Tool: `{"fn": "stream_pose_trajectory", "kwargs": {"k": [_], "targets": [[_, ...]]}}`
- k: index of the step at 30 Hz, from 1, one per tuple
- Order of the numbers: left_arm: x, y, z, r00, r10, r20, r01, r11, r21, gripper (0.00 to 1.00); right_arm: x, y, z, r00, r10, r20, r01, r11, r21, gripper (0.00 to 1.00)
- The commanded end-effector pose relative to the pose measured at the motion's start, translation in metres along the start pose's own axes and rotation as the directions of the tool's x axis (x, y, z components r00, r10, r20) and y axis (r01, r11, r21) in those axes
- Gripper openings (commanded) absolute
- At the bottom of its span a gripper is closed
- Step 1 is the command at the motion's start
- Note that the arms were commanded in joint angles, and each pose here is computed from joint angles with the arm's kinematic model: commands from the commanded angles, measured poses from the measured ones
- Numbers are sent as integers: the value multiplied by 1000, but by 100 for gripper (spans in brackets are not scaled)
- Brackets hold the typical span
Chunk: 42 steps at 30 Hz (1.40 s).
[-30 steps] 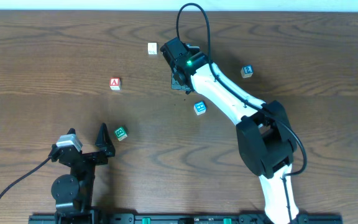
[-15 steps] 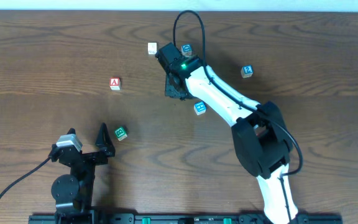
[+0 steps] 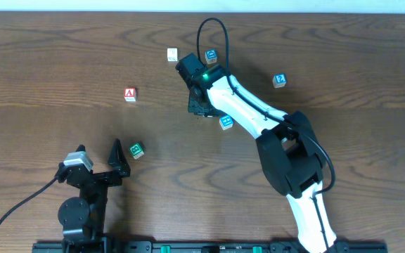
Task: Spell out Ai2
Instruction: 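Carry the red I block forward toward the upper table area, then set the red I block down and open the right gripper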
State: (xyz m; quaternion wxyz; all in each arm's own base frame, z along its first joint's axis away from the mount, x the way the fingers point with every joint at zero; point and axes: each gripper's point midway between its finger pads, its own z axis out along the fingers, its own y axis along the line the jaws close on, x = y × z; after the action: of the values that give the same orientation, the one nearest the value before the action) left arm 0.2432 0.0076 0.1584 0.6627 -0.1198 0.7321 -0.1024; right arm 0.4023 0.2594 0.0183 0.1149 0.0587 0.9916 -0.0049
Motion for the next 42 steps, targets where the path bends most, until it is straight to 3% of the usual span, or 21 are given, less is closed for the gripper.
{"fn": "stream_pose_trajectory", "kwargs": {"k": [1, 5, 8, 11, 19, 29, 39, 40, 41, 42], "targets": [[18, 8, 3, 999, -14, -40, 13, 1000, -26, 95, -6, -3, -1, 999, 23, 23, -24, 999, 24, 1], [18, 8, 3, 999, -14, -40, 13, 1000, -26, 95, -5, -3, -1, 999, 23, 23, -23, 999, 24, 3], [18, 8, 3, 999, -14, -40, 13, 1000, -26, 95, -5, -3, -1, 999, 23, 23, -23, 999, 24, 15], [18, 8, 3, 999, -14, -40, 13, 1000, -26, 95, -5, -3, -1, 1000, 23, 22, -23, 999, 23, 17], [18, 8, 3, 999, -14, -40, 13, 1000, -26, 95, -4, -3, 0, 1000, 22, 17, -23, 1000, 20, 36], [18, 8, 3, 999, -14, -40, 13, 1000, -26, 95, -4, -2, -1, 1000, 21, 15, -22, 1000, 17, 42], [18, 8, 3, 999, -14, -40, 13, 1000, -26, 95, -31, 5, -14, 998, 23, 62, -21, 999, -44, 59], [18, 8, 3, 999, -14, -40, 13, 1000, -26, 95, -37, 6, -21, 997, 12, 75, -9, 999, -50, 61], [18, 8, 3, 999, -14, -40, 13, 1000, -26, 95, -43, 6, -28, 996, 3, 88, 1, 999, -50, 72], [18, 8, 3, 999, -14, -40, 13, 1000, -26, 95, -50, 6, -37, 995, 2, 101, 3, 999, -48, 76]]}}
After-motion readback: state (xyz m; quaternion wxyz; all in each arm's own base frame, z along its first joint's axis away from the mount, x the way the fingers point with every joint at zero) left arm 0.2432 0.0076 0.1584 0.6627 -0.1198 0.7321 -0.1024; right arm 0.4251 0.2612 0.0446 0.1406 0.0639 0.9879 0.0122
